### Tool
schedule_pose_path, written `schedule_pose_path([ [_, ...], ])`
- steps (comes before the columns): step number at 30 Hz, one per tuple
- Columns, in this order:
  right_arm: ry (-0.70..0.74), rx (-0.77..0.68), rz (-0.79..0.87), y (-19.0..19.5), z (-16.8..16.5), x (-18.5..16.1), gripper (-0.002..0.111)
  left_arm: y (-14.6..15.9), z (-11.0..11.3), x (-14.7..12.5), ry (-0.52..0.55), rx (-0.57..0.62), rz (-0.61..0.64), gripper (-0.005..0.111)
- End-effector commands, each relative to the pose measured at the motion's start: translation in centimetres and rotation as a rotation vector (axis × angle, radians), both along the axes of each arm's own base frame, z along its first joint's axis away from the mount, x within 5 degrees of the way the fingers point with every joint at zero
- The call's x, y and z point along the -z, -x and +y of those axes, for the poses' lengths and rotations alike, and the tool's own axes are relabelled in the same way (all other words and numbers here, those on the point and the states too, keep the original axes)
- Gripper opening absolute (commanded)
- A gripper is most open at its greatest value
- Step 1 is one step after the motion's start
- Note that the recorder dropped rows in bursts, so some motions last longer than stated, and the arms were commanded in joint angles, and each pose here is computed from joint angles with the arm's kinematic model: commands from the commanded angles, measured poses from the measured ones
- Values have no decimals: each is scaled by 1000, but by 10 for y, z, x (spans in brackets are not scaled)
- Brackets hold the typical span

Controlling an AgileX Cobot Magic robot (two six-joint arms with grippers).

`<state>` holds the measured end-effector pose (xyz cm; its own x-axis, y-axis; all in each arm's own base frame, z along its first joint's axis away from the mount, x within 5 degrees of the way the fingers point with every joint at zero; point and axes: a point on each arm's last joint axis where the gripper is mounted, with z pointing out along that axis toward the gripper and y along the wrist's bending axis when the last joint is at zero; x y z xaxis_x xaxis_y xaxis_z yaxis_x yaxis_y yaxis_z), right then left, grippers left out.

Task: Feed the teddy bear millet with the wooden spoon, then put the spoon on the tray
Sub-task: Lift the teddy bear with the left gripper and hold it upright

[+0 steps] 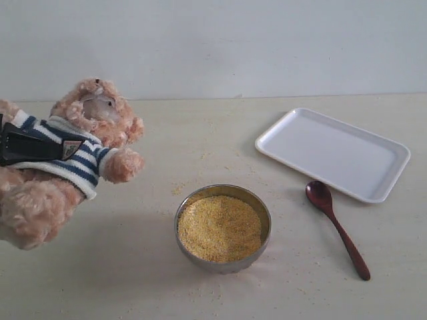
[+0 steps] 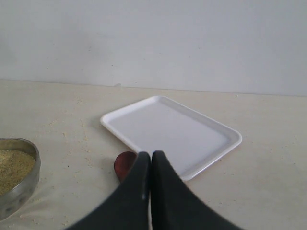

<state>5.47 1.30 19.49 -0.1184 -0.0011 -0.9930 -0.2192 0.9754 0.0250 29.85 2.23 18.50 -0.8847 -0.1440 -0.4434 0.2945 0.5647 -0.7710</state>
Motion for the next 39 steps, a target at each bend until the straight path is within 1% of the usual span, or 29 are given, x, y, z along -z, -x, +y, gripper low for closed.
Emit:
schedule_pose_path([
  [1, 0, -1, -6, 0, 0, 0, 1, 31, -5, -20, 46, -40, -49, 5],
  [3, 0, -1, -6, 0, 0, 0, 1, 44, -8, -23, 63, -71, -41, 5],
  [8, -2, 0, -5, 0, 0, 0, 1, 73, -13, -22, 63, -95, -30, 5],
  [14, -2, 0, -5, 0, 0, 0, 1, 108, -20, -13, 65, -126, -12, 5],
  [17, -2, 0, -5, 0, 0, 0, 1, 119, -20, -10, 67, -153, -8, 5],
  [22, -2, 0, -5, 0, 0, 0, 1, 124, -17, -7, 68, -181, 3, 5],
  [39, -2, 0, -5, 0, 0, 0, 1, 124, -17, -7, 74, -187, 0, 5],
])
